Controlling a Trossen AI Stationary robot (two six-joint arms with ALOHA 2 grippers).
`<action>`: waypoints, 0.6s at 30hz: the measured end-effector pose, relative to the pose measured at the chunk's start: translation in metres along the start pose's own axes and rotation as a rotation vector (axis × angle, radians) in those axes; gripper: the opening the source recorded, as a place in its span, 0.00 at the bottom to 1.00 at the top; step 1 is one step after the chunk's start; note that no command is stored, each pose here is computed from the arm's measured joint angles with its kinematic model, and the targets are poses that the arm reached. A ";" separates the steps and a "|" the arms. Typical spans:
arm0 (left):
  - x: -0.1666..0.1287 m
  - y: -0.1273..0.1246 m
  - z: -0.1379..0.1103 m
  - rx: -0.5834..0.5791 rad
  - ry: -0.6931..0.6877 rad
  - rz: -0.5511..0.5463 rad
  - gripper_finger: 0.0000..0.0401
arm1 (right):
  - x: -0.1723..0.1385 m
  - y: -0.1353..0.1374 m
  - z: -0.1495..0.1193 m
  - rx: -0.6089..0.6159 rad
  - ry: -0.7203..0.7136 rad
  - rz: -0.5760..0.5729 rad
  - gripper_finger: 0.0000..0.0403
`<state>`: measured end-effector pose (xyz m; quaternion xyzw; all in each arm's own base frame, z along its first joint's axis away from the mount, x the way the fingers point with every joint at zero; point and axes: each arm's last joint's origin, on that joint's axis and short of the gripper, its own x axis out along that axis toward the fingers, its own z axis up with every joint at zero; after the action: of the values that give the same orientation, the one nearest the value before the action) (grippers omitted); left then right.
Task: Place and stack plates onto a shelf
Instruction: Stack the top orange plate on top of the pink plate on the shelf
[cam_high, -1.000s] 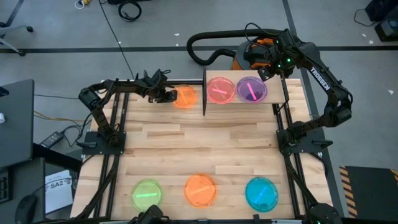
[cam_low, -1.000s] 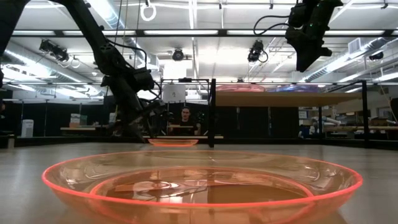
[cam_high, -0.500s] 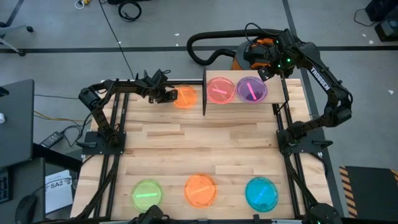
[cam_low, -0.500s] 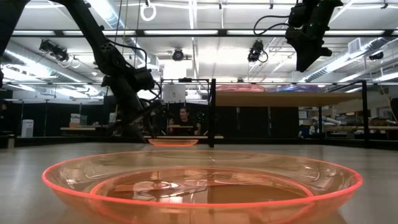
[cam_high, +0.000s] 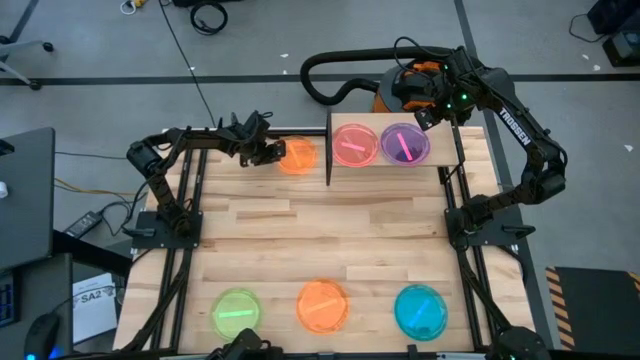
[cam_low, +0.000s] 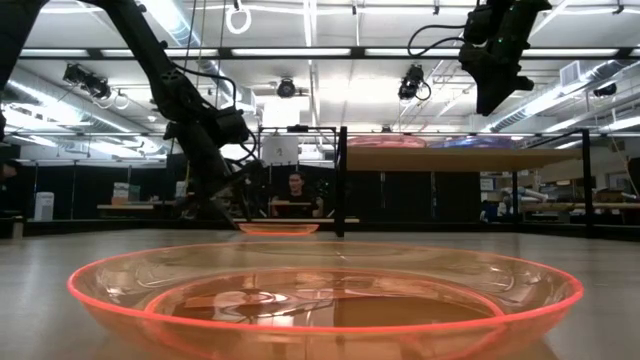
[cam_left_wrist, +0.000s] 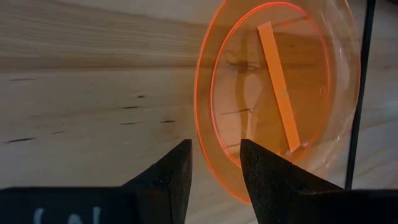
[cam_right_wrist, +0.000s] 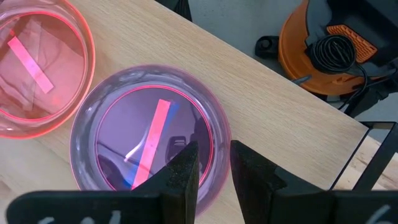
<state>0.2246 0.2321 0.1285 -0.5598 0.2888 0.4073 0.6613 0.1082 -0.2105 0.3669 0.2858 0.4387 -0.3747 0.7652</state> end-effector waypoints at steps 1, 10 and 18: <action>0.000 0.000 0.000 0.000 0.000 0.000 0.35 | 0.000 0.000 0.000 0.000 0.000 0.000 0.24; 0.010 0.002 0.001 -0.032 0.027 0.023 0.35 | 0.000 0.000 0.000 -0.013 0.000 0.000 0.24; 0.010 0.005 0.002 -0.040 0.026 0.039 0.18 | 0.000 0.000 0.000 -0.014 0.000 -0.001 0.24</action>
<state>0.2254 0.2363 0.1180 -0.5723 0.3000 0.4185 0.6382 0.1083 -0.2106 0.3668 0.2802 0.4417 -0.3717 0.7670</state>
